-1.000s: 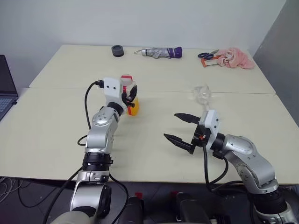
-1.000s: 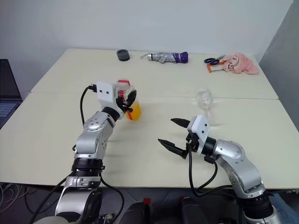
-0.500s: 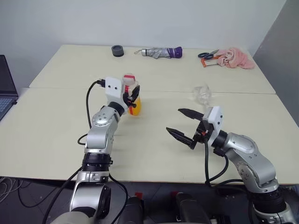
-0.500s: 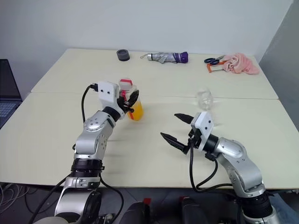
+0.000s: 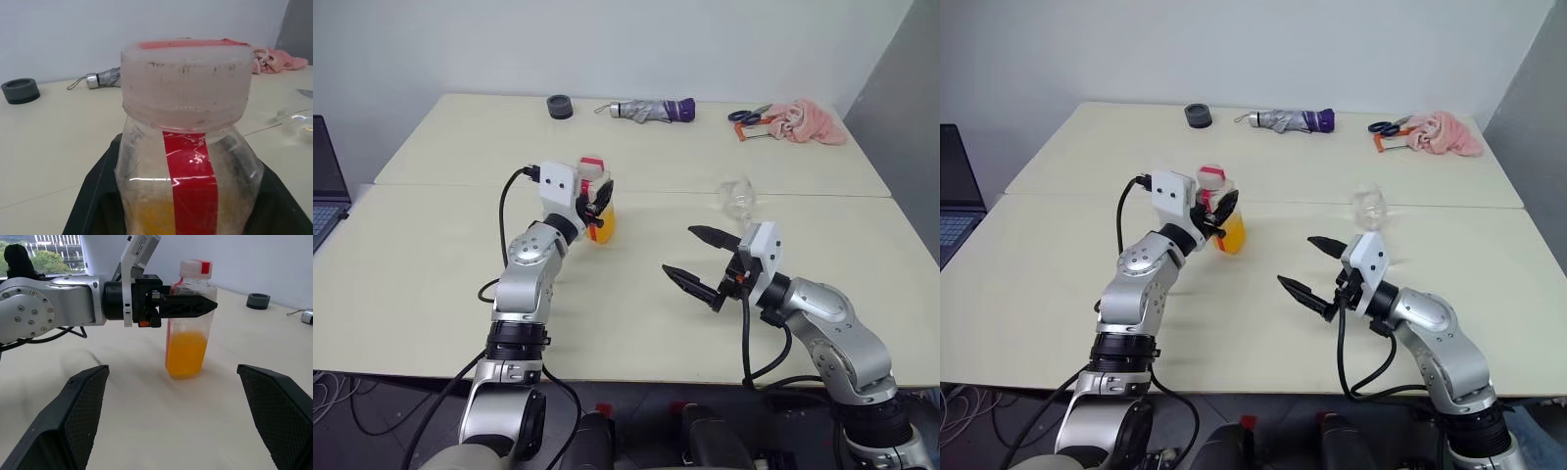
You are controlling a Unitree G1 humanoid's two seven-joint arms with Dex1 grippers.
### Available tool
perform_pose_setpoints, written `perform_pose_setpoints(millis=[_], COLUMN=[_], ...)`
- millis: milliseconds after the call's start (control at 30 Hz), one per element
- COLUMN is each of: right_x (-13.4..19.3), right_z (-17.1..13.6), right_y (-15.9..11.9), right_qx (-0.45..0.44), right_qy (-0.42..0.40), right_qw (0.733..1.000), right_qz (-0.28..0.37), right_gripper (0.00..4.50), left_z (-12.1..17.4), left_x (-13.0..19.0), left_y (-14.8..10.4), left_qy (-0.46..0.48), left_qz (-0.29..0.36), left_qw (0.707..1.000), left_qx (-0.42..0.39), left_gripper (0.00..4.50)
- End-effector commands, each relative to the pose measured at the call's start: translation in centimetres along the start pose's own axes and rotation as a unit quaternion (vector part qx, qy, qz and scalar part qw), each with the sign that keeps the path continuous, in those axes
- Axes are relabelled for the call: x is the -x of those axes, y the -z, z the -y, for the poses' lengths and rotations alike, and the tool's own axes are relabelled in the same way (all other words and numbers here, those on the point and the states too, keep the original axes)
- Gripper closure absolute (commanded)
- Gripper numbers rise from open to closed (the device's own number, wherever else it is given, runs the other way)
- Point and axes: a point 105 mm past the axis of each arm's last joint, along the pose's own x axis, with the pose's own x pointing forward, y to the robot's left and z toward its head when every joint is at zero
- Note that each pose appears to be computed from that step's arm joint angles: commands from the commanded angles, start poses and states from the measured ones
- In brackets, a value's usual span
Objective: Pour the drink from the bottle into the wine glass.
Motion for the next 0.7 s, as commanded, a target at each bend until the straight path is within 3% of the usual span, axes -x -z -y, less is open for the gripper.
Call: perform_pose_setpoints(millis=[33,433,700], right_x=[0.2,2.0,2.1], right_z=[0.3,-0.4,-0.3], right_y=[-1.8,-2.0,-3.6], right_qx=[0.02,0.024,0.007], right_qy=[0.002,-0.007,0.024], right_qw=[0.999,1.0,1.0], right_qz=[0.027,-0.005,0.016], right_gripper=[0.0,0.0,0.0], left_z=[1.0,4.0,7.0], left_x=[0.0,-0.3,-0.1], left_y=[-2.8,-2.8,-3.2], left_qy=[0.03,0.14,0.25], left_qz=[0.054,0.054,0.066], left_qw=[0.998,0.989,0.966], left_qx=[-0.008,-0.002,0.018], left_gripper=[2.56,2.58,2.58])
